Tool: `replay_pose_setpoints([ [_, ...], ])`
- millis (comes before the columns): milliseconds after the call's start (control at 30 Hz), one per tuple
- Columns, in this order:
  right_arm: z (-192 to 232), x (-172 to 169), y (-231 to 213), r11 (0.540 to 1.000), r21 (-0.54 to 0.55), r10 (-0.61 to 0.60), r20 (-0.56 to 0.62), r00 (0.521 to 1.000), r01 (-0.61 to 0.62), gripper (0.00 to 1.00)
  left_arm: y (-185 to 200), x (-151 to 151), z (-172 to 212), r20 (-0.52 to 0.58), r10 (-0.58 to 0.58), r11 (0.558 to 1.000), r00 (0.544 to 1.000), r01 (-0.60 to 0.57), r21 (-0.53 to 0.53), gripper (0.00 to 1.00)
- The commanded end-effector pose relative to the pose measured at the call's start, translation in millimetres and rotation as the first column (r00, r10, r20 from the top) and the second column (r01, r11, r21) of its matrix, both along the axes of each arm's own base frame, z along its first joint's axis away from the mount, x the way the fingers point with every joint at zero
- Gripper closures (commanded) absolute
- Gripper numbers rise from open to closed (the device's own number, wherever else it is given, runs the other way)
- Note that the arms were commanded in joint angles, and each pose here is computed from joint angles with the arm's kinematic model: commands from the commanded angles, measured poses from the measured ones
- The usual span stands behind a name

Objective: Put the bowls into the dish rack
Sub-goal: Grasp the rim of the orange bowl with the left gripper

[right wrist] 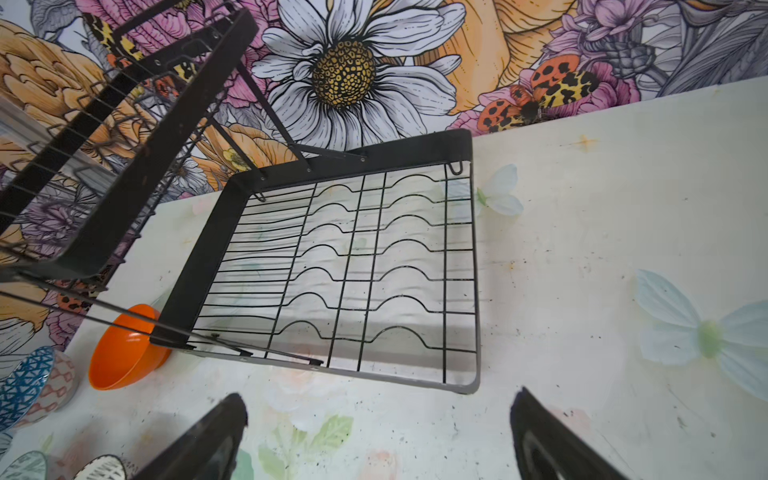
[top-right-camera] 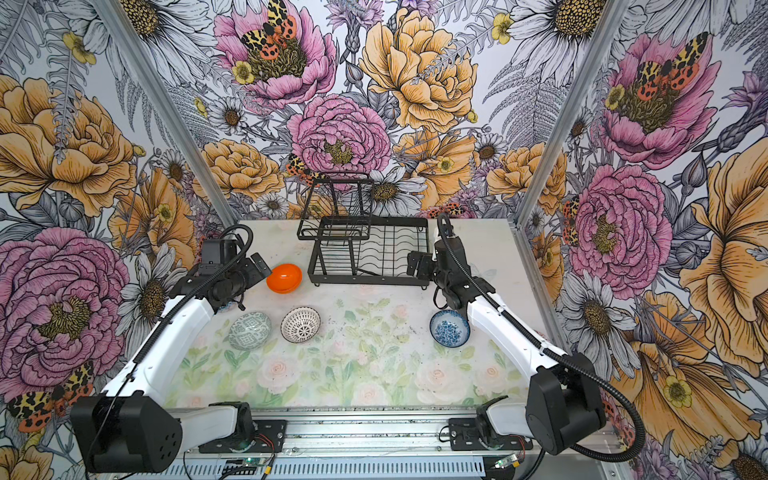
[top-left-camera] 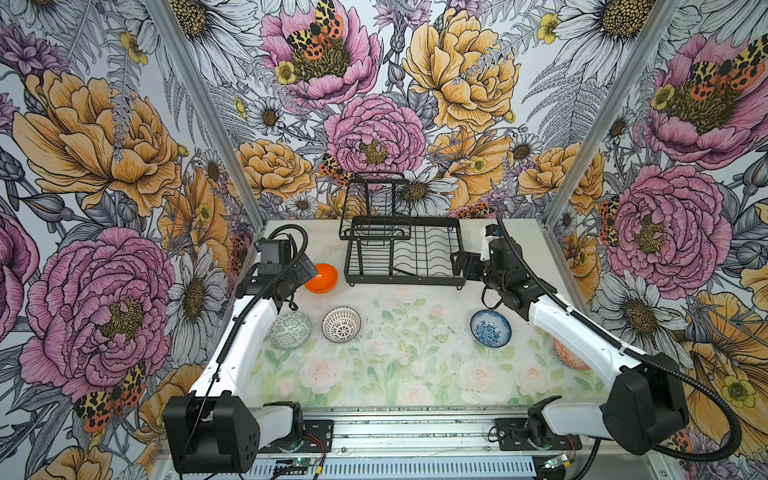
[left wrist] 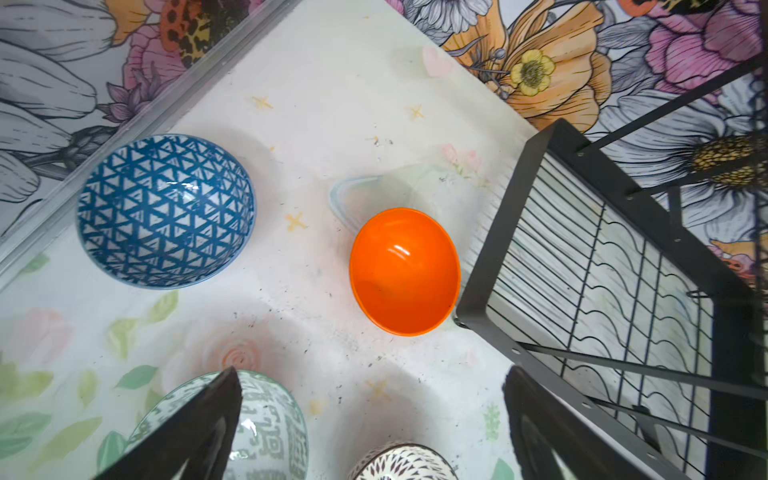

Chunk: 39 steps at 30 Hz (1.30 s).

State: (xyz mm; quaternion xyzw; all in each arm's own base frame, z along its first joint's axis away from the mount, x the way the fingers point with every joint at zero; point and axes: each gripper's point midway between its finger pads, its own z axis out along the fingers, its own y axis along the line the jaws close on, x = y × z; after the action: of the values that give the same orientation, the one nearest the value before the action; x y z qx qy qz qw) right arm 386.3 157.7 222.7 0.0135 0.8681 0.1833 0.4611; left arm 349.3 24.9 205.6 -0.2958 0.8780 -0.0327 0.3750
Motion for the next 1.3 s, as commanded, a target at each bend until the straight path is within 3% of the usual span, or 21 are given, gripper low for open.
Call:
replay_pose_setpoints([
  [0,8.0,-20.0,23.6,0.998,-0.027,0.065,0.020,0.998,-0.065,0.00,18.3,-8.9,-7.7,-0.036,0.066,0.996,0.997,-0.064,0.057,0.01],
  [333,0.0,-38.5,99.8,0.979,-0.094,0.180,0.003,0.984,-0.179,0.01,-18.4,10.0,-59.9,-0.144,-0.159,0.974,0.977,0.131,-0.187,0.01],
  [467,-3.5,-39.6,126.7,0.978,-0.062,0.198,-0.022,0.980,-0.199,0.01,-21.7,11.7,-83.0,-0.209,-0.150,0.960,0.966,0.093,-0.263,0.01],
  [733,-8.1,-46.9,157.5,0.970,-0.057,0.233,-0.035,0.972,-0.235,0.01,-11.1,33.2,-97.4,-0.249,-0.137,0.961,0.959,0.068,-0.270,0.02],
  [967,-9.1,-54.7,148.6,0.969,-0.068,0.234,-0.036,0.972,-0.236,0.00,-2.0,58.9,-110.4,-0.275,-0.108,0.955,0.955,0.024,-0.294,0.21],
  [1167,-7.1,-57.2,141.3,0.965,-0.104,0.241,-0.024,0.970,-0.242,0.01,-1.4,77.6,-121.9,-0.292,-0.109,0.952,0.950,0.015,-0.305,0.29],
  [1267,-6.2,-56.2,137.7,0.965,-0.112,0.235,-0.025,0.972,-0.237,0.01,-0.4,84.7,-138.7,-0.325,-0.114,0.955,0.939,0.015,-0.295,0.39],
])
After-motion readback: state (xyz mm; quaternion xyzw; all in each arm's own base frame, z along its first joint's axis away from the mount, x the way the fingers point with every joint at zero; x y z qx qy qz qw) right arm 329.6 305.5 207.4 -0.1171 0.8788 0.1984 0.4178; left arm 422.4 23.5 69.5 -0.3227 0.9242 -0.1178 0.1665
